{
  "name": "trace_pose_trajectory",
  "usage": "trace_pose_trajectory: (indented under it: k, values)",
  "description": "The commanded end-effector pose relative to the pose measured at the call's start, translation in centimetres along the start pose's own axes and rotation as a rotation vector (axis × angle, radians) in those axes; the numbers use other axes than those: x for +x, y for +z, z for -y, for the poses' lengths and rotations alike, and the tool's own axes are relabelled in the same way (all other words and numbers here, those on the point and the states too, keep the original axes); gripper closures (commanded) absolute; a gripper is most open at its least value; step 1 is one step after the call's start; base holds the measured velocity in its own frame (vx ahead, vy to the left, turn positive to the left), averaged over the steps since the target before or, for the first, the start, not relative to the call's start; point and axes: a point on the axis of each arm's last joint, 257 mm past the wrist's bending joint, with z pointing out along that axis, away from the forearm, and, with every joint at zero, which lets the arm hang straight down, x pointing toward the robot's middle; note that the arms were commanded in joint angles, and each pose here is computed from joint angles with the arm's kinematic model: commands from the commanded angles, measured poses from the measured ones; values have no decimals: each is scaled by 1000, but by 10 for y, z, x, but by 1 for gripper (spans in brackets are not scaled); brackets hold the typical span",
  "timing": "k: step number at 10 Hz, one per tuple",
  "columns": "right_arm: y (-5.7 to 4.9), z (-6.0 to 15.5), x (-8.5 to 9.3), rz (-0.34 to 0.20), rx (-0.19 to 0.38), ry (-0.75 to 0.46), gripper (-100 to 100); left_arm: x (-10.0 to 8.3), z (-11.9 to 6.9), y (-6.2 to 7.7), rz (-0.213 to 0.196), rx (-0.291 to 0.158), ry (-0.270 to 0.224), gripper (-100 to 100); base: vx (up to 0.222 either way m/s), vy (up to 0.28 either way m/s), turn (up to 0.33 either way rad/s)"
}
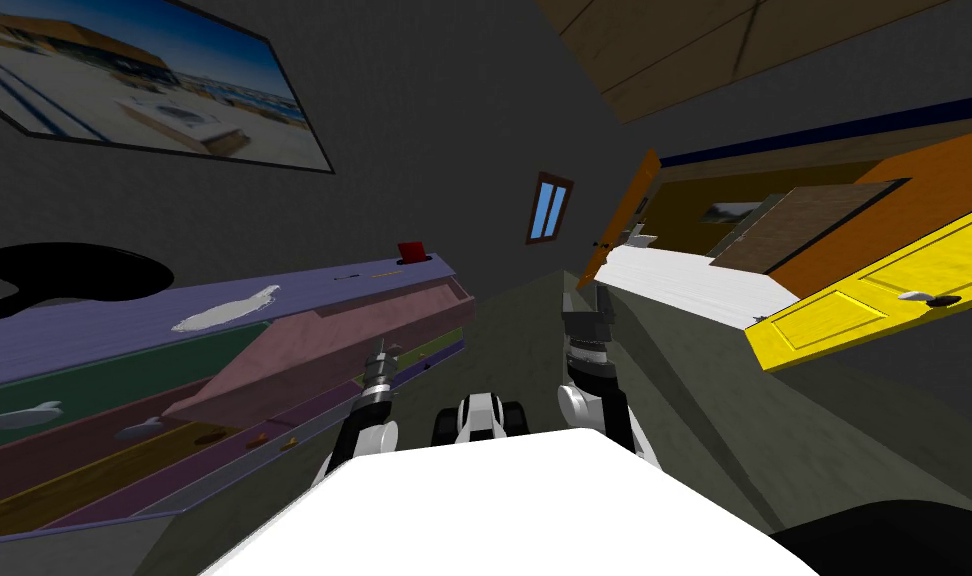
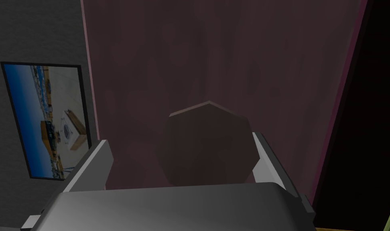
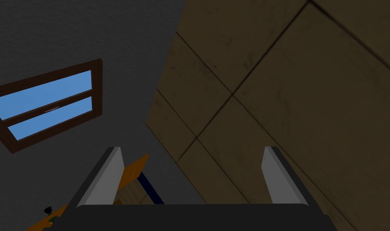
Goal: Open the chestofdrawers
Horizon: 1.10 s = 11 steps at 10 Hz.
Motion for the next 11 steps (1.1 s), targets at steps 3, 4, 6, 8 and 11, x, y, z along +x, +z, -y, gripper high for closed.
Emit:
trace_pose_trajectory:
  k: [3, 4, 6, 8, 11]
  values:
    - [0, 0, 0, 0, 0, 0, 0, -3, 26, 0, 0, 11, 1, -100, 4, -6, -8]
    - [0, 0, 0, 0, 0, 0, 0, -3, 27, 1, 0, 13, 1, -100, 8, -3, -2]
    - [0, 0, 0, 0, 0, 0, 0, -6, 7, -6, 4, -36, 4, 0, 7, 1, -4]
    - [0, 0, 0, 0, 0, 0, 0, -7, 0, -8, 6, -54, 5, 0, 0, 0, 0]
    - [0, 0, 0, 0, 0, 0, 0, -7, -4, -10, 7, -66, 5, 0, 0, 0, 0]
